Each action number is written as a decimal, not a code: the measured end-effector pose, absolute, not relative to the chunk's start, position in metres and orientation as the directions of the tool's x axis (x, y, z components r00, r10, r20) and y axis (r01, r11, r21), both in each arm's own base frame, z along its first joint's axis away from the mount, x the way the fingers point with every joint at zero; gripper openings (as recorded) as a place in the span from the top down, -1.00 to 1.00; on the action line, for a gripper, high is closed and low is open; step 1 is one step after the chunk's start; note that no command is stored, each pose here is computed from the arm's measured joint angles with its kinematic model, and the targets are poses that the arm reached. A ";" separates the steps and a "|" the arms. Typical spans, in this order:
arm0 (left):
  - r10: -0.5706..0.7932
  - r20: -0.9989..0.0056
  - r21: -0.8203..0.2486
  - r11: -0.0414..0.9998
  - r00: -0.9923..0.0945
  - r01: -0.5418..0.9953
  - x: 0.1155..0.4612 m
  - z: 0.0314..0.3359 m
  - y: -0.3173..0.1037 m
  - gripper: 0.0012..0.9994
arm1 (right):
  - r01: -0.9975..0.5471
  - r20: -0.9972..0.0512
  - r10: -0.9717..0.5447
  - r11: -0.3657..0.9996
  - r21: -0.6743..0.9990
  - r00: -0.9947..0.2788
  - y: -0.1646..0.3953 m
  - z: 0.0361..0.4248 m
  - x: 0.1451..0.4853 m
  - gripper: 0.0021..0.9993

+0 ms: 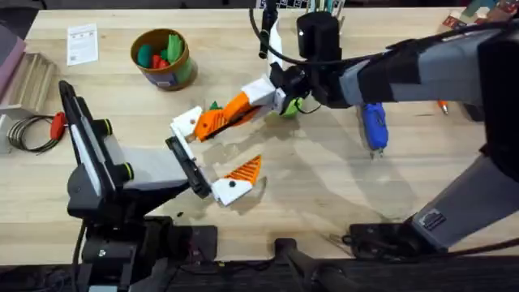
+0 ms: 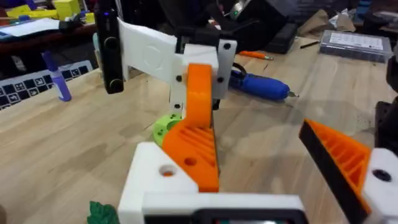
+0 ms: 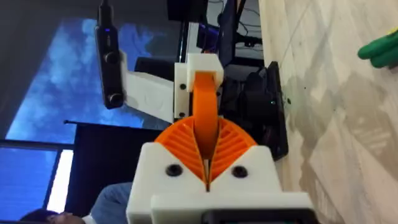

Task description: Pick up the gripper from the table and insert it into the empty holder that is missing its gripper. Then pick up a screw, insert it into the mounting hole, and use the screwdriver to tighten it. Finally, clean up the table by picking up the vegetable and placing it into the bucket.

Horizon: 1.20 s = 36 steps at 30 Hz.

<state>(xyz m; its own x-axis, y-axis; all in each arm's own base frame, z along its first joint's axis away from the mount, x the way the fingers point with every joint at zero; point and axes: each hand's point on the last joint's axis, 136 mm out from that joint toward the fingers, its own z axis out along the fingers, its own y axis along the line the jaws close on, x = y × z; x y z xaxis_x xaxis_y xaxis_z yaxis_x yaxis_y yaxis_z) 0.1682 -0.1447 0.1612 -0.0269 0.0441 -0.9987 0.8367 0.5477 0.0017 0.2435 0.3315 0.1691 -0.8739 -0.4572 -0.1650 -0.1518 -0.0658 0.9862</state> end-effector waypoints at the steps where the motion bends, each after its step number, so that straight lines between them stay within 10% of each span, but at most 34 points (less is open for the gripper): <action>1: 0.044 -0.999 0.002 0.548 -0.027 0.837 0.168 0.161 -0.145 -0.97 | -0.150 -0.163 -0.459 -0.065 0.987 -0.873 0.333 0.169 0.244 0.99; 36: 0.045 -0.999 0.003 0.554 -0.026 0.833 0.169 0.161 -0.144 -0.97 | -0.132 -0.134 -0.458 -0.036 0.991 -0.879 0.350 0.172 0.246 0.99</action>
